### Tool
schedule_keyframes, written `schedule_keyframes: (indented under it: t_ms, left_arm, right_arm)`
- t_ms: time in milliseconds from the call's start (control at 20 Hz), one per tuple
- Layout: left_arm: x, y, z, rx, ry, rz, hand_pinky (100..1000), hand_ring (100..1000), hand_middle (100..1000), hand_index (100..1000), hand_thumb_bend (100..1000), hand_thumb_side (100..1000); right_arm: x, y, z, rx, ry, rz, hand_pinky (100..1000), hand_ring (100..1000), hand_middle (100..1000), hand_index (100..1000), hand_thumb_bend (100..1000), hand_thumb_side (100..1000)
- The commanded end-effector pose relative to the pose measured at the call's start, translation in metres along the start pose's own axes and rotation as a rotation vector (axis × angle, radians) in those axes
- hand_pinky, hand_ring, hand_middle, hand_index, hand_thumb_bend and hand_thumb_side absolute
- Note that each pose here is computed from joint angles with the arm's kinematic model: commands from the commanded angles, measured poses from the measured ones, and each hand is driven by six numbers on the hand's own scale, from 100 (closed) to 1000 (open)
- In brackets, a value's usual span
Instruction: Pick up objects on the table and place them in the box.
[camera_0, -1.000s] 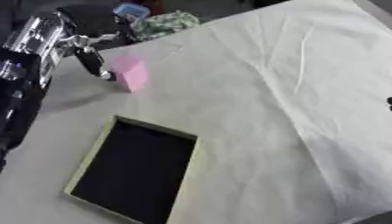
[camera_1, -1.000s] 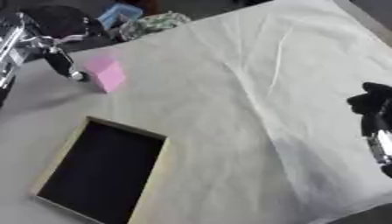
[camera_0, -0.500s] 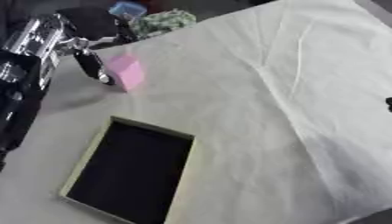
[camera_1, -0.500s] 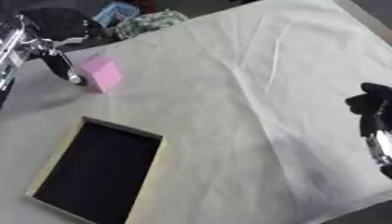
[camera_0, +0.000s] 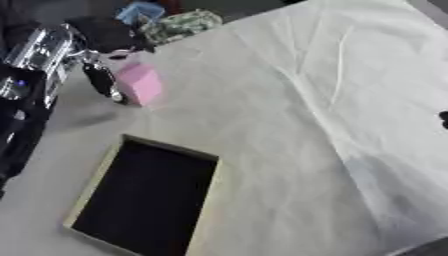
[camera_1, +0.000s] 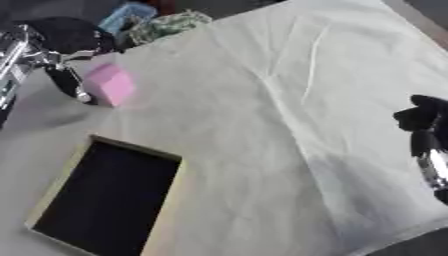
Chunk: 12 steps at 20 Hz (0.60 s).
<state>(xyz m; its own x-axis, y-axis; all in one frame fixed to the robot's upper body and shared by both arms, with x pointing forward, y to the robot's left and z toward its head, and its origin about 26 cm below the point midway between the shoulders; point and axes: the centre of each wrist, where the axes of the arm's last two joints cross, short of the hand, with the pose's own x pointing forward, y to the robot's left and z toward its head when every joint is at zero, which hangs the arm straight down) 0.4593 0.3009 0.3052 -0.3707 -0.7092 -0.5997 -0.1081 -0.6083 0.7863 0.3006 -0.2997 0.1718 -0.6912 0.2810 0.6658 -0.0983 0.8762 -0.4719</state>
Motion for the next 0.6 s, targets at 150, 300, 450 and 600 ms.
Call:
schedule_keyframes:
  t_ms: [150, 300, 450, 600]
  left_arm:
    - [-0.008, 0.003, 0.005, -0.001, 0.010, -0.008, 909, 892, 849, 951, 612, 347]
    - [-0.005, 0.000, 0.003, -0.002, -0.003, 0.000, 901, 880, 842, 945, 588, 341]
    - [-0.002, -0.002, 0.001, -0.007, -0.018, 0.002, 890, 861, 812, 928, 580, 340]
    - [0.001, -0.004, -0.002, -0.010, -0.030, 0.001, 872, 823, 760, 884, 481, 320]
  right_arm:
    - [0.006, -0.004, -0.004, 0.004, -0.029, 0.011, 825, 810, 699, 883, 100, 497]
    - [0.007, -0.004, -0.004, 0.003, -0.031, 0.010, 825, 811, 699, 883, 100, 498]
    - [0.007, -0.004, -0.005, 0.004, -0.033, 0.008, 825, 811, 699, 883, 100, 499]
    - [0.007, -0.004, -0.005, 0.003, -0.034, 0.007, 825, 811, 699, 883, 100, 499]
